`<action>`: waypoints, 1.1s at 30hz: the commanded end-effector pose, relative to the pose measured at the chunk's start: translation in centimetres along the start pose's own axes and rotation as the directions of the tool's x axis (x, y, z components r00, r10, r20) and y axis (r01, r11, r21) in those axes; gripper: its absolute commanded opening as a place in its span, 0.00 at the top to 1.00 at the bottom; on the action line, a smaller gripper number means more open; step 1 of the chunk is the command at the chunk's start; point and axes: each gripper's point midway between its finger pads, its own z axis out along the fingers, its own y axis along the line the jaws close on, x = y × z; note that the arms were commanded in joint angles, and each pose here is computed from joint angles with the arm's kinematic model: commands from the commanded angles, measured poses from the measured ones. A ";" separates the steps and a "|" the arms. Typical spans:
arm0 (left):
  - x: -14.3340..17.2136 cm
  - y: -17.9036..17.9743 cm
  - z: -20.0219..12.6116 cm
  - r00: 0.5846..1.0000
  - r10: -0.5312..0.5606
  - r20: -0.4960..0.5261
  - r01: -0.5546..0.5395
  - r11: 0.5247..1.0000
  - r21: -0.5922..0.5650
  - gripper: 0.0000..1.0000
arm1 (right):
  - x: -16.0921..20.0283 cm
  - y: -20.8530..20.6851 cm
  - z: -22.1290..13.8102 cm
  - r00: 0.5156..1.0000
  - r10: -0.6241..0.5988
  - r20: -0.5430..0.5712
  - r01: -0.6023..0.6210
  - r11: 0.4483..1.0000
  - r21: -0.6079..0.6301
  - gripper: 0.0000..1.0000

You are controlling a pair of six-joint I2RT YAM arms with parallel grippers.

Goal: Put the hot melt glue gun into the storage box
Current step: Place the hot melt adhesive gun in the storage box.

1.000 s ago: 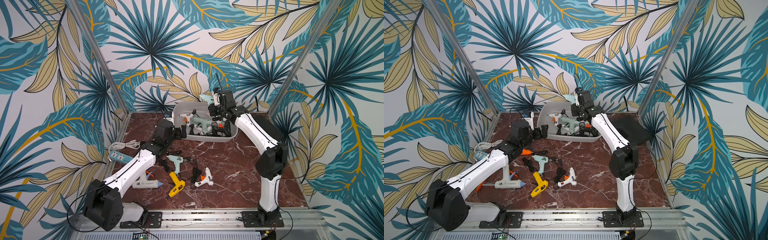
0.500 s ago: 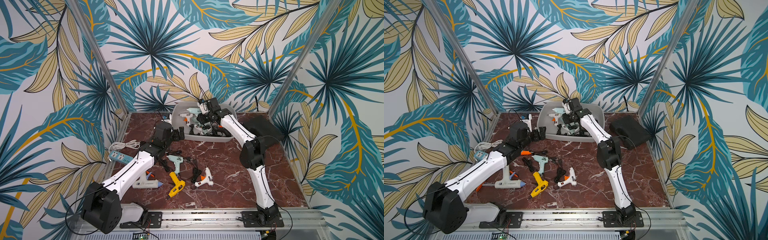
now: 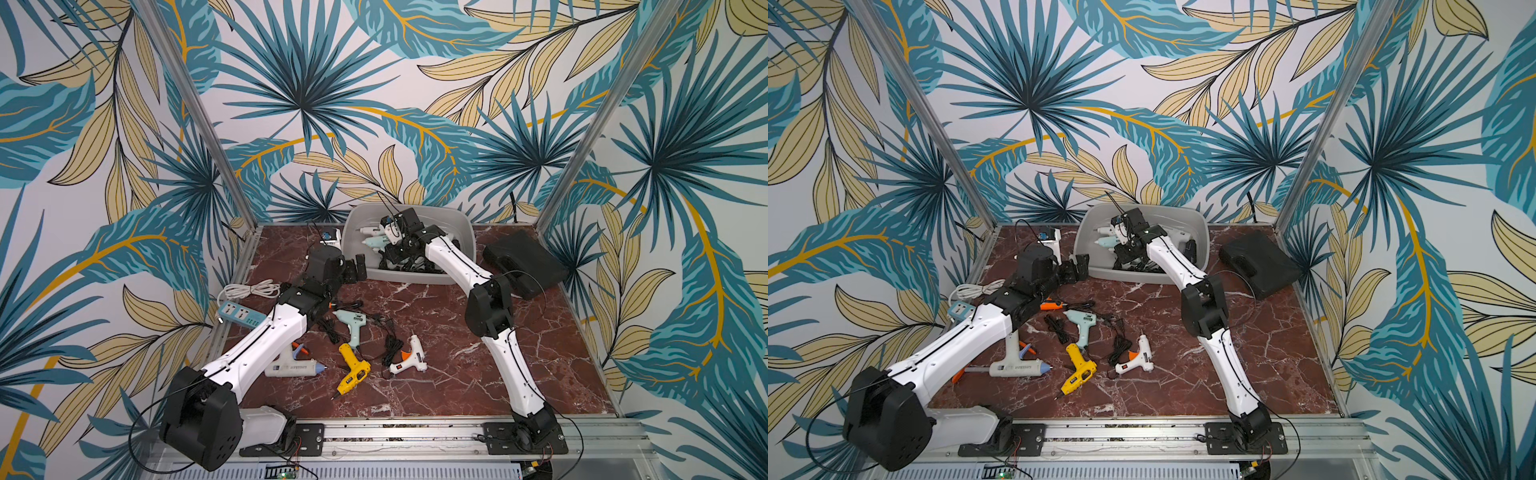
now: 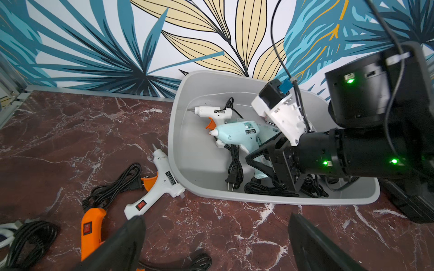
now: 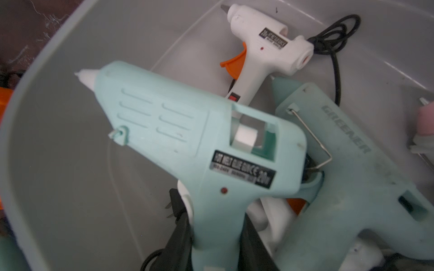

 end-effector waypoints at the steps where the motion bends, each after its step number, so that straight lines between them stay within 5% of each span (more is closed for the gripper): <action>1: -0.4 0.3 -0.8 1.000 0.002 0.010 -0.002 1.000 -0.004 0.00 | 1.0 -0.8 0.7 0.999 -0.010 -0.039 0.012 0.998 0.058 1.00; 22: 1.5 0.9 -0.1 0.998 0.016 -0.053 -0.017 0.999 -0.027 0.00 | 3.8 -2.0 3.3 0.991 -0.029 -0.134 0.052 0.984 0.172 0.72; 33: 5.0 0.5 -0.1 0.976 0.104 -0.193 -0.099 0.994 0.037 0.00 | 1.5 -1.2 0.5 0.997 0.003 -0.077 0.010 0.987 0.163 0.36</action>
